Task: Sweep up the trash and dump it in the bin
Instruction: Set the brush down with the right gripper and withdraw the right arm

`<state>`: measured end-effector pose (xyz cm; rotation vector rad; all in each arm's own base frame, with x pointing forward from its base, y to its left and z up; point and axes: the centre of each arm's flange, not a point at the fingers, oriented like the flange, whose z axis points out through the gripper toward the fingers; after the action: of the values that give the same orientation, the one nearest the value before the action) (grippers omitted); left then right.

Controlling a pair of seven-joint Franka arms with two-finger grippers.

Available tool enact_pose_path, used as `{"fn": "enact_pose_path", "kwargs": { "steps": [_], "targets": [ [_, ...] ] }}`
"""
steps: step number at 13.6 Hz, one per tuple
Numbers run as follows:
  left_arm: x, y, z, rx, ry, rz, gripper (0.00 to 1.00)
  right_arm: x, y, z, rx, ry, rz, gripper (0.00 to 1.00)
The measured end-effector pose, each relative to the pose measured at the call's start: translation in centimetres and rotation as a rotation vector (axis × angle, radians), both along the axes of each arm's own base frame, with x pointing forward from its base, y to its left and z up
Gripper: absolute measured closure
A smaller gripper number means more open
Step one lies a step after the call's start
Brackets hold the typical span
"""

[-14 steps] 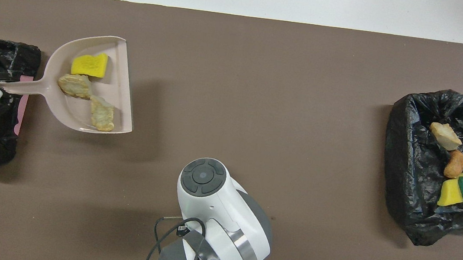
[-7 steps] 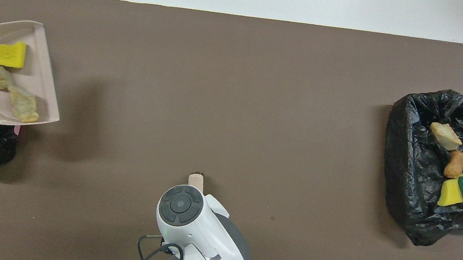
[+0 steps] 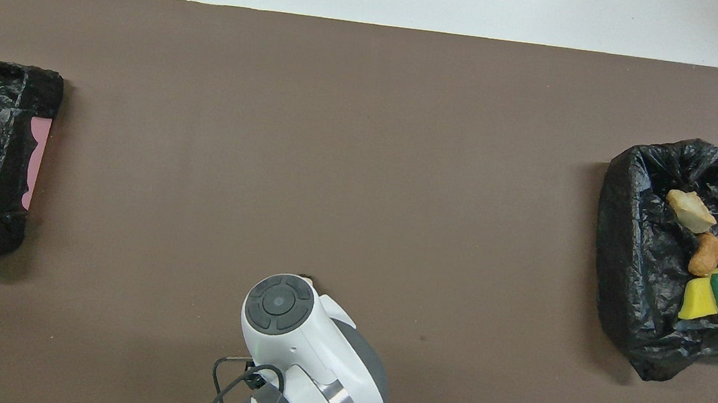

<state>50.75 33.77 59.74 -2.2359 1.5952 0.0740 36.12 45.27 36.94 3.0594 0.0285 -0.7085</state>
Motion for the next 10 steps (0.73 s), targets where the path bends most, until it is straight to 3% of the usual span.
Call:
{"fn": "enact_pose_path", "kwargs": {
  "steps": [1,5,10],
  "targets": [
    [0.3,0.3,-0.3,0.028,0.015,-0.007,0.67,1.2,-0.5,1.1,0.010,-0.015,-0.015,0.00],
    [1.3,0.9,-1.0,0.179,0.073,-0.033,0.67,7.4,-5.7,5.6,0.031,-0.116,-0.102,0.00],
    [2.5,-0.8,-0.7,0.359,0.159,-0.088,0.67,12.9,-14.2,10.9,-0.022,-0.291,0.051,0.00]
  ]
}}
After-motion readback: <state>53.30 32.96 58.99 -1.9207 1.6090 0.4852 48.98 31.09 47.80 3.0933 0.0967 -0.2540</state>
